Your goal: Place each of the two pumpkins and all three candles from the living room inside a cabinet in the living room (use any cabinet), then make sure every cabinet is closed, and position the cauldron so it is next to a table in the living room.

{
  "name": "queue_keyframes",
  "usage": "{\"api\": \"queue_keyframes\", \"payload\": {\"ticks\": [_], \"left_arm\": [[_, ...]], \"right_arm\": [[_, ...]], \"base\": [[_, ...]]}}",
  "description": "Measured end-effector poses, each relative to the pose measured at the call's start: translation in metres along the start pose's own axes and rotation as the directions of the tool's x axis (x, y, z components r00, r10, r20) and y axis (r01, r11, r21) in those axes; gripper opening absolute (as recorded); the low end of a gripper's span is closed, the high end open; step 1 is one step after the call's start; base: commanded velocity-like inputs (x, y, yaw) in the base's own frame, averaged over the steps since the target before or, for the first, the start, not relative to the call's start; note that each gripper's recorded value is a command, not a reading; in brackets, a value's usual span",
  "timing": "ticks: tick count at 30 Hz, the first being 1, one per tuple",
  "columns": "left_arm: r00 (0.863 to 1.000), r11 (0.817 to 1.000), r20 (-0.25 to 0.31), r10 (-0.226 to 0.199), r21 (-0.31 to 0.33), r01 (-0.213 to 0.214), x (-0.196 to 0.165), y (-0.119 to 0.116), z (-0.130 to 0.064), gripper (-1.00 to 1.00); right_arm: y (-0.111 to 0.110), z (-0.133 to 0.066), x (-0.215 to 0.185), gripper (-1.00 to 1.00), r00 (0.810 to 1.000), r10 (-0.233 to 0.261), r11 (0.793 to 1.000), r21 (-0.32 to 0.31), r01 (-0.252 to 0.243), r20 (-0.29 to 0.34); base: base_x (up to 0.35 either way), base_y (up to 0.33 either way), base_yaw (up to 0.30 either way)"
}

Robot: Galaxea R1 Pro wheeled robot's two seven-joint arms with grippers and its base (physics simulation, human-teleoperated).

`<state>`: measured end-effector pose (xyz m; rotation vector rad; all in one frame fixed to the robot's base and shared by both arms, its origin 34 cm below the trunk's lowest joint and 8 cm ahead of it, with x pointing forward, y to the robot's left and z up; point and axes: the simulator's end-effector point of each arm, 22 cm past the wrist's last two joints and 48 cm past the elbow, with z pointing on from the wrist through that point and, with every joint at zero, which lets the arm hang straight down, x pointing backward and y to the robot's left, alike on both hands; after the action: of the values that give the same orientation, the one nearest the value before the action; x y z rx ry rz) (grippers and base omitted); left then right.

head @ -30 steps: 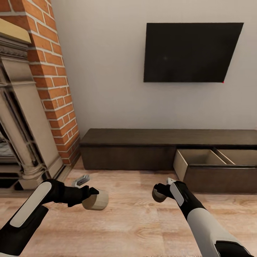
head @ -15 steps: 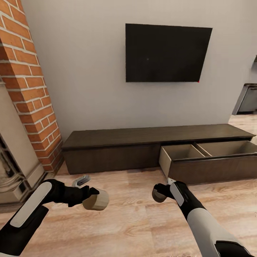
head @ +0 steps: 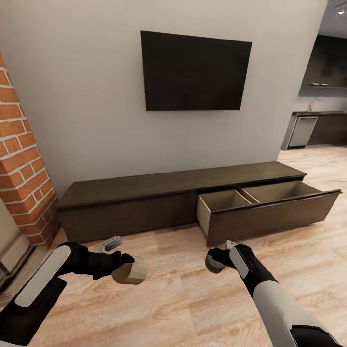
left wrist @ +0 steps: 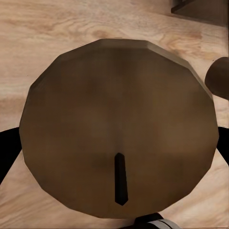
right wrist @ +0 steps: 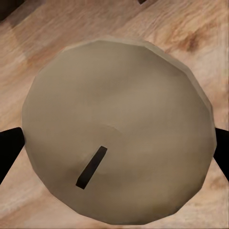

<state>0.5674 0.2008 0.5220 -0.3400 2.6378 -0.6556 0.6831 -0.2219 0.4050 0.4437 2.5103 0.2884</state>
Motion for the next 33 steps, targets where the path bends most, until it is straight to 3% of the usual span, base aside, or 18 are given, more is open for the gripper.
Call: {"api": "queue_keyframes", "payload": {"ticks": [33], "left_arm": [[1.0, 1.0, -0.004, 0.001, 0.01, -0.001, 0.0021, -0.005, 0.0017, -1.0]], "right_arm": [[-0.0003, 0.0001, 0.0003, -1.0, 1.0, 0.0, 1.0, 0.001, 0.0, -0.001]], "base": [[0.0, 0.0, -0.282]]}}
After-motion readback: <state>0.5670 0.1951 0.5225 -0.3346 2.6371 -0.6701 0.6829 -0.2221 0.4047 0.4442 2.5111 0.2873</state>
